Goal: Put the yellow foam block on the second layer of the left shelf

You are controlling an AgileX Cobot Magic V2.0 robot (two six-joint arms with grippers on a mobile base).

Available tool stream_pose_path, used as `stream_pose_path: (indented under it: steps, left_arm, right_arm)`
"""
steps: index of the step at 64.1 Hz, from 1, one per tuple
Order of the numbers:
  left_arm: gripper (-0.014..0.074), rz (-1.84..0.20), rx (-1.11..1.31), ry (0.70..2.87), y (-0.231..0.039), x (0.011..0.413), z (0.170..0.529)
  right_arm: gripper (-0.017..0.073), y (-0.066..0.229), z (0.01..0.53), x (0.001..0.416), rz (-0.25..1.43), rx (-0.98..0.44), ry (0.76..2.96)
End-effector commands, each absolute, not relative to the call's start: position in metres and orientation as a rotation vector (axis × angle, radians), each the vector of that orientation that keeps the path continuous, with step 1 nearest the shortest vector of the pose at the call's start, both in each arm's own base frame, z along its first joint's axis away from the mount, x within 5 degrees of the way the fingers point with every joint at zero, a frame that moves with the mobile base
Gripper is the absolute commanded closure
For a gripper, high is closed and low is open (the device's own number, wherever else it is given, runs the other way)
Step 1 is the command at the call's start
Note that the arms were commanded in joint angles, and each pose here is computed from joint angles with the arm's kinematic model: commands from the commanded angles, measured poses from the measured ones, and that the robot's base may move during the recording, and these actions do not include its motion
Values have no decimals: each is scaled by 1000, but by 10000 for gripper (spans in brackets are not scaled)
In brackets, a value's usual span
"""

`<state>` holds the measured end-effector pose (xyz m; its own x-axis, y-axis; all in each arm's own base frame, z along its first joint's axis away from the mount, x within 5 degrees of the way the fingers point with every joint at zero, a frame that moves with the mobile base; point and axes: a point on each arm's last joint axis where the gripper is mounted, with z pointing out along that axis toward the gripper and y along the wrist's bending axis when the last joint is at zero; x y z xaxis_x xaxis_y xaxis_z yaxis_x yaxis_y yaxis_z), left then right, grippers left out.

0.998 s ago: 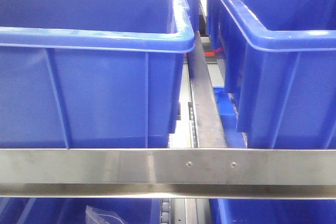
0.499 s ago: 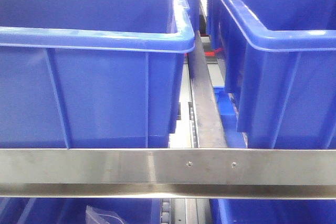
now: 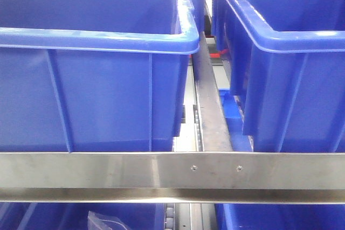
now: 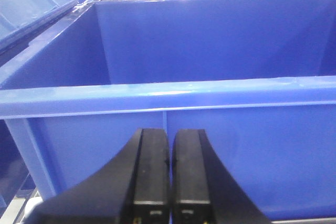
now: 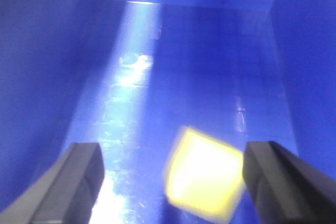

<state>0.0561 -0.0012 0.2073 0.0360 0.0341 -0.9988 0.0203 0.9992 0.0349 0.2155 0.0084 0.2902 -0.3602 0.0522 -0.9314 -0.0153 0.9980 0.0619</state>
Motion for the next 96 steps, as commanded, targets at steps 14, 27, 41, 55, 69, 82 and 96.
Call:
stream_pose_path:
  steps: [14, 27, 41, 55, 69, 82, 96]
  left_arm:
    - [470, -1, 39, 1462, -1, 55, 207]
    - [470, -1, 39, 1462, -1, 55, 207]
    - [470, -1, 39, 1462, -1, 55, 207]
    - [470, -1, 39, 1462, -1, 55, 207]
    - [470, -1, 39, 1462, -1, 55, 207]
    - [470, -1, 39, 1462, -1, 55, 207]
    - [470, -1, 39, 1462, -1, 55, 207]
  right_arm:
    - [496, 8, 313, 219, 108, 74, 1806]
    - [504, 7, 321, 210, 111, 74, 1769]
    - [504, 6, 322, 184, 107, 60, 1663]
    - [504, 5, 303, 138, 112, 56, 1558]
    - [504, 3, 285, 87, 117, 51, 1414]
    - [504, 2, 278, 61, 121, 47, 1303]
    - [504, 2, 278, 58, 121, 46, 1290]
